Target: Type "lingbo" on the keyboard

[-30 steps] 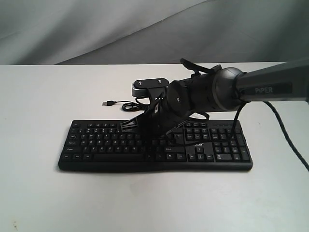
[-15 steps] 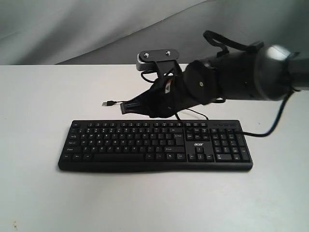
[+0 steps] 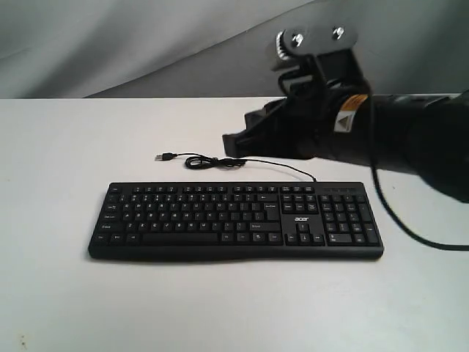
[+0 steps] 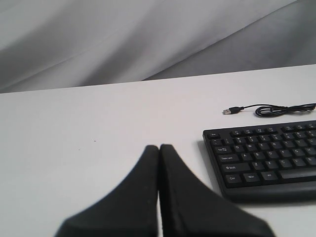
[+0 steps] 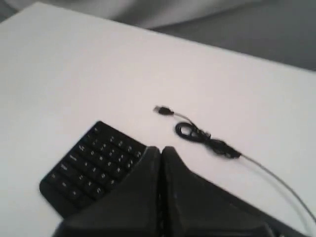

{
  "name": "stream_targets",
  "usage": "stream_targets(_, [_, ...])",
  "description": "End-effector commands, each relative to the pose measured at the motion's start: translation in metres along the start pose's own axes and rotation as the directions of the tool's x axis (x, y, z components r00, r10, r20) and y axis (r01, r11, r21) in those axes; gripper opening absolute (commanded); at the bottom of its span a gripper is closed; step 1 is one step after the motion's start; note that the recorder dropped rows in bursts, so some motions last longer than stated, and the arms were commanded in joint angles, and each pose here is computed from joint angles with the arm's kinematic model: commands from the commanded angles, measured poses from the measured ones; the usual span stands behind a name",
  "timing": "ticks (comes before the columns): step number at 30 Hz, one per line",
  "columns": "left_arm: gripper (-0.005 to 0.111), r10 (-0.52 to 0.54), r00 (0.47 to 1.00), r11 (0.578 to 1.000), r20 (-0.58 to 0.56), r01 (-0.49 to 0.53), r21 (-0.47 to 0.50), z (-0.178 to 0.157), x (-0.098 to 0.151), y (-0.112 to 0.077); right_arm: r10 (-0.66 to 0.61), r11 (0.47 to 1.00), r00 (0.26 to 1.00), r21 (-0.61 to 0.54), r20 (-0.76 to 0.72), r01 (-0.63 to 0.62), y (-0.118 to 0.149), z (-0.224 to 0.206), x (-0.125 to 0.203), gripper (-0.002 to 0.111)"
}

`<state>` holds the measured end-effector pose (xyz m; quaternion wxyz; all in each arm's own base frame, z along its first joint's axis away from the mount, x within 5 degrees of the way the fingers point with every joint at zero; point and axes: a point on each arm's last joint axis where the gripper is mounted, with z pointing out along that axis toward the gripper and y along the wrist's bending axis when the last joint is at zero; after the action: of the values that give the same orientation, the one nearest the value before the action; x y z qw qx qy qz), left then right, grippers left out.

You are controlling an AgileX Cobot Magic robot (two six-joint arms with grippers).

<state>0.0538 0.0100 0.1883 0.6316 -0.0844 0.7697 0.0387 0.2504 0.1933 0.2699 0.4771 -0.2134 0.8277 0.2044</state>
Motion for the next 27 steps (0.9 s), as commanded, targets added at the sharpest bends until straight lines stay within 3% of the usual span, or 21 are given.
stream_targets(1, [0.001, -0.012, 1.0, 1.0, 0.003, 0.012, 0.001, 0.0, 0.001, 0.0, -0.09, 0.996, 0.984, -0.011, 0.153, 0.092, 0.005, -0.042, -0.027, 0.0])
stream_targets(10, [0.001, -0.012, 1.0, 1.0, 0.003, 0.012, 0.001, 0.0, 0.001, 0.0, -0.212, 0.976, 0.927, 0.015, 0.31, 0.218, 0.009, -0.107, -0.052, 0.0])
stream_targets(18, [0.001, -0.012, 1.0, 1.0, 0.003, 0.012, 0.001, 0.0, 0.001, 0.0, -0.219, 0.975, 0.965, -0.013, 0.142, 0.223, 0.007, -0.126, -0.037, 0.0])
stream_targets(21, [0.001, -0.012, 1.0, 1.0, 0.003, 0.012, 0.001, 0.0, 0.001, 0.0, -0.187, 0.982, 0.972, 0.016, 0.142, 0.187, -0.002, -0.13, -0.031, 0.0])
stream_targets(27, [0.001, -0.012, 1.0, 1.0, 0.003, 0.012, 0.001, 0.0, 0.001, 0.0, 0.044, 0.986, 0.949, 0.141, 0.311, -0.092, -0.042, -0.142, 0.008, 0.0])
